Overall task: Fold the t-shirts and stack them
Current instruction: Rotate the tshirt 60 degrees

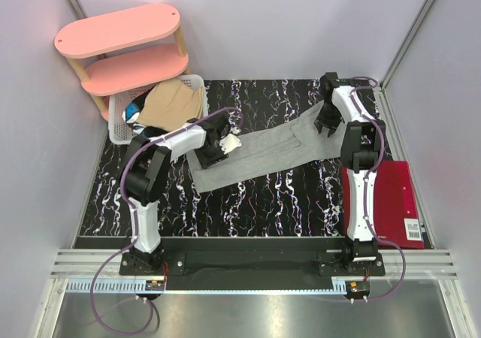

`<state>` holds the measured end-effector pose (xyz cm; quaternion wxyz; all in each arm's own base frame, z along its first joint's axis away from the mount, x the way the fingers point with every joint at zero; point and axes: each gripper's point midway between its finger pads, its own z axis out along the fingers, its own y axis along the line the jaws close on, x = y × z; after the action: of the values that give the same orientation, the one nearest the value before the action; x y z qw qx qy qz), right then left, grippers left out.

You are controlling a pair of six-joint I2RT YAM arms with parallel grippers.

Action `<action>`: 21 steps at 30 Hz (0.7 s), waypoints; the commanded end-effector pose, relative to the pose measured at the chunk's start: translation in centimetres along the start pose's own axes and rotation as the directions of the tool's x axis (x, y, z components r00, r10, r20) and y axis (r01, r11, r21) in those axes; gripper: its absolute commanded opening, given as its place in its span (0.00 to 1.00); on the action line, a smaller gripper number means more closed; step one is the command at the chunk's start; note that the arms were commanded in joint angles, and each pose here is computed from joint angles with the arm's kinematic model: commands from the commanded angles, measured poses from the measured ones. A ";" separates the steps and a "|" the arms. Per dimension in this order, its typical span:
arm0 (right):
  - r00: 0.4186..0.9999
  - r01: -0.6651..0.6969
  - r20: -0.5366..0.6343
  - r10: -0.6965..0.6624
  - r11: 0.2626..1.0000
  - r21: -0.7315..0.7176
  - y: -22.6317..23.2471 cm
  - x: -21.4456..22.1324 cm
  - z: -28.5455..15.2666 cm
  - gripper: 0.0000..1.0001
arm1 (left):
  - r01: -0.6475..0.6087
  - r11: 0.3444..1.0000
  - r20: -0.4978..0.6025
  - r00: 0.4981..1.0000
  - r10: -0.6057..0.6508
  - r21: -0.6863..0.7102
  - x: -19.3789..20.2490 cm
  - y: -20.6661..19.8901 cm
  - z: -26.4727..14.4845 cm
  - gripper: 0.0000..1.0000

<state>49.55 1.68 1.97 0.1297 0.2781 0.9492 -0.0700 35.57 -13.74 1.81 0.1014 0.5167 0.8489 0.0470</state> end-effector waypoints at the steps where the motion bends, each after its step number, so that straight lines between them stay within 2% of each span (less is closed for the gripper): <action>1: 0.999 0.048 0.003 -0.048 0.998 0.032 0.2 -0.3 0.4 0.47 | -0.051 0.998 -0.051 0.997 0.053 0.041 2.0 -2.9 0.0 0.45; 14: 0.994 0.079 0.082 -0.075 0.996 -0.045 2.4 -3.6 -0.7 0.48 | -0.172 0.944 -0.110 0.971 0.210 0.282 4.8 -15.0 -1.5 0.43; 21: 0.989 0.124 0.098 -0.111 0.982 -0.139 4.5 -4.2 -0.5 0.50 | -0.144 0.921 -0.127 0.971 0.201 0.361 6.5 -18.2 -1.8 0.40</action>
<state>53.42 2.83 2.50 0.1566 0.2309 0.9592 -0.0462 22.97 -18.03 1.24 0.0388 0.6157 0.7870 0.0074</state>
